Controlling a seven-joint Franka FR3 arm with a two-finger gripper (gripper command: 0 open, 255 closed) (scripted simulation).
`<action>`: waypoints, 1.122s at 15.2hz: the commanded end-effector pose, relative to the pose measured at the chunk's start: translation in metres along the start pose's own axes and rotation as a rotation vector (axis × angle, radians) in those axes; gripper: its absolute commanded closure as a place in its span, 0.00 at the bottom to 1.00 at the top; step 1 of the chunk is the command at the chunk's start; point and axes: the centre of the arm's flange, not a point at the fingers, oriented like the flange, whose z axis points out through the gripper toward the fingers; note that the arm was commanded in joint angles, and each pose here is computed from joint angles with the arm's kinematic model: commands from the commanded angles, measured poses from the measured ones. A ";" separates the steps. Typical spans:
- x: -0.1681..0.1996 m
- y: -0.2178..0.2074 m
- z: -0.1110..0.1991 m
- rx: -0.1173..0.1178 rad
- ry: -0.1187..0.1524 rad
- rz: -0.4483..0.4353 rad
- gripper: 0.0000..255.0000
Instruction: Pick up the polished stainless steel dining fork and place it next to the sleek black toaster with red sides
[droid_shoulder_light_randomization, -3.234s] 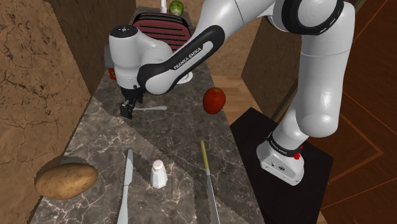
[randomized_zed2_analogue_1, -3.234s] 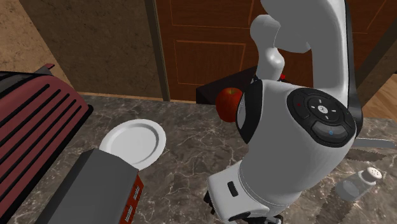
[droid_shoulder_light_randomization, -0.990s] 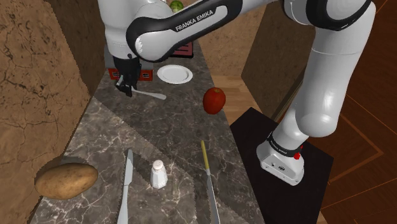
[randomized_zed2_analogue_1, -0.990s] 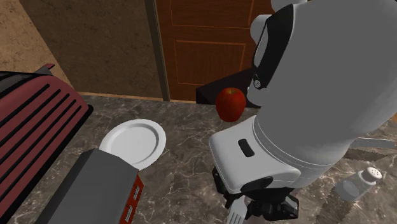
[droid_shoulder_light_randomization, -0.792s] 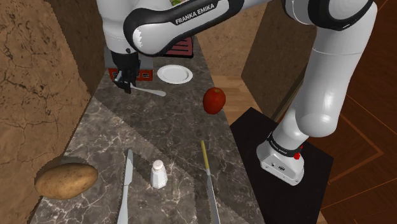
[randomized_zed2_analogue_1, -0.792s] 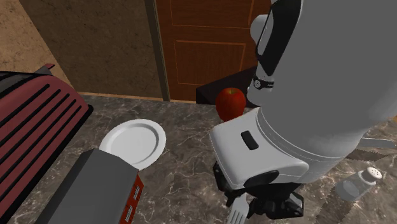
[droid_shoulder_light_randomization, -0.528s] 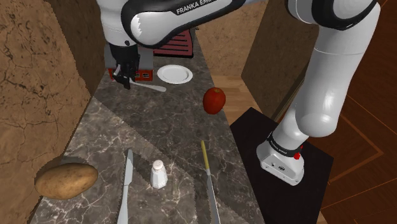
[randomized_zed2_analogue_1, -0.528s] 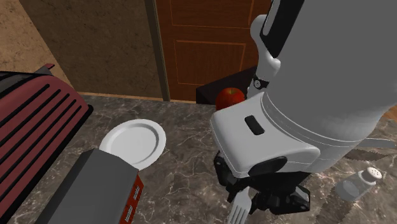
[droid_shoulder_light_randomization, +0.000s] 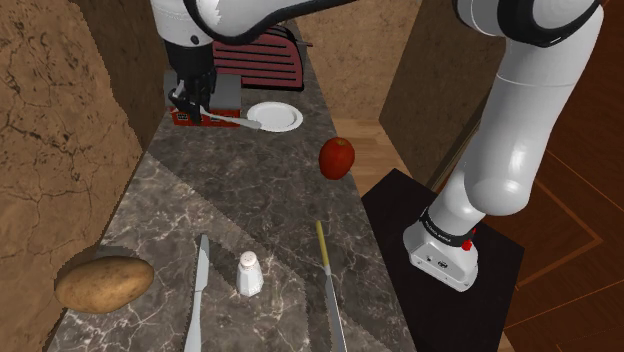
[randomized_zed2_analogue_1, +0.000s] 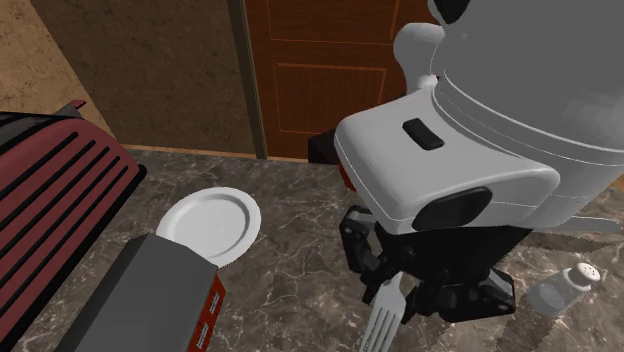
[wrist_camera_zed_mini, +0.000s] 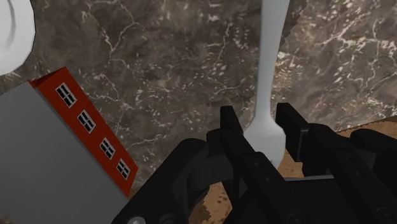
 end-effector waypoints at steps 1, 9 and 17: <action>0.001 0.001 -0.010 0.000 0.000 0.000 1.00; 0.006 0.005 -0.052 0.000 0.000 0.000 1.00; 0.011 0.009 -0.094 0.000 0.000 0.000 1.00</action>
